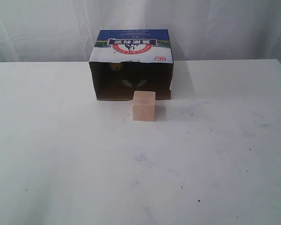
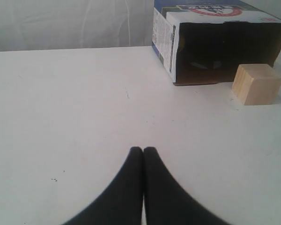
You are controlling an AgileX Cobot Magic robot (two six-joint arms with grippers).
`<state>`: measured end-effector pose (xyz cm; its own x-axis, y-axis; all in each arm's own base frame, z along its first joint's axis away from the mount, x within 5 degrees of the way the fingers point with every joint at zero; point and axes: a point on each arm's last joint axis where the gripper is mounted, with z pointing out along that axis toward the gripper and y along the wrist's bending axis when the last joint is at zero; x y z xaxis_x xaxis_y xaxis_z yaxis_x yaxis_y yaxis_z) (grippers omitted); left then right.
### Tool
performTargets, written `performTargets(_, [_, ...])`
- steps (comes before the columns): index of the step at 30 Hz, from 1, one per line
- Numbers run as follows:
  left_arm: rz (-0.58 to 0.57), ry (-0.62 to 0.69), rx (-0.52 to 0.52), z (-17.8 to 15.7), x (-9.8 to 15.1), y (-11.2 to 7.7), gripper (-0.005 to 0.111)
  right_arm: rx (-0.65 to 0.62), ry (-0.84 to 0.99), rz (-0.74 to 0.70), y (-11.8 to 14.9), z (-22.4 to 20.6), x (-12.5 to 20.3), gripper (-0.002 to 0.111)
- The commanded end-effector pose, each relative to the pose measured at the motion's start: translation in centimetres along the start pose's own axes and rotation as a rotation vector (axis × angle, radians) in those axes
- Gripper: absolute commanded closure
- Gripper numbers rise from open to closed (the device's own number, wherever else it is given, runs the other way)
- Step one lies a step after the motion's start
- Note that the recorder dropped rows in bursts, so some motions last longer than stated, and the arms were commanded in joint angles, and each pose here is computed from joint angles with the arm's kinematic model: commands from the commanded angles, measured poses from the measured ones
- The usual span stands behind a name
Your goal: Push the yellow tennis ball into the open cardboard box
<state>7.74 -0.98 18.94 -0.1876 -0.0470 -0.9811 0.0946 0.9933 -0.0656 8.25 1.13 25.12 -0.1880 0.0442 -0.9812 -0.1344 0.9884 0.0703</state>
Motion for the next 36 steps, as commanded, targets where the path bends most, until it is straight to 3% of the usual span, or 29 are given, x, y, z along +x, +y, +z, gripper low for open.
performTargets(1, [-0.030, -0.001, 0.012, 0.0, 0.1, -0.1, 0.107, -0.003, -0.007, -0.002, 0.0, 0.0, 0.0, 0.108])
performTargets(7, [-0.030, -0.001, 0.012, 0.0, 0.1, -0.1, 0.107, 0.097, -0.090, 0.007, -1.0, -1.7, -0.3, 0.108])
performTargets(10, [-0.030, -0.001, 0.012, 0.0, 0.1, -0.1, 0.107, 0.197, -0.290, -0.104, -1.5, -4.6, -1.0, 0.108])
performTargets(12, [-0.030, -0.002, 0.015, 0.0, 0.1, -0.1, 0.107, 0.277, -0.312, -0.177, -1.6, -4.9, -1.2, 0.108])
performTargets(16, [-0.028, -0.011, 0.014, -0.1, 0.0, -0.1, 0.107, 0.280, -0.362, -0.183, -1.3, -4.9, -1.7, 0.108])
performTargets(22, [-0.029, -0.008, 0.011, 0.0, 0.0, -0.1, 0.107, 0.320, -0.273, -0.137, -1.9, -4.5, -0.5, 0.108])
performTargets(26, [-0.029, -0.008, 0.008, 0.0, 0.0, -0.1, 0.107, 0.284, -0.159, -0.059, -2.1, -2.8, 3.4, 0.108])
performTargets(28, [-0.029, -0.008, 0.008, 0.0, 0.0, -0.1, 0.107, 0.263, -0.069, -0.092, -2.1, -2.0, 5.8, 0.108])
performTargets(32, [-0.029, -0.009, 0.016, 0.0, 0.0, -0.1, 0.107, 0.228, 0.076, -0.124, -1.9, -1.9, 7.2, 0.108])
performTargets(36, [-0.029, -0.009, 0.012, 0.0, 0.0, -0.1, 0.107, 0.224, 0.077, -0.125, -1.8, -1.9, 7.2, 0.108])
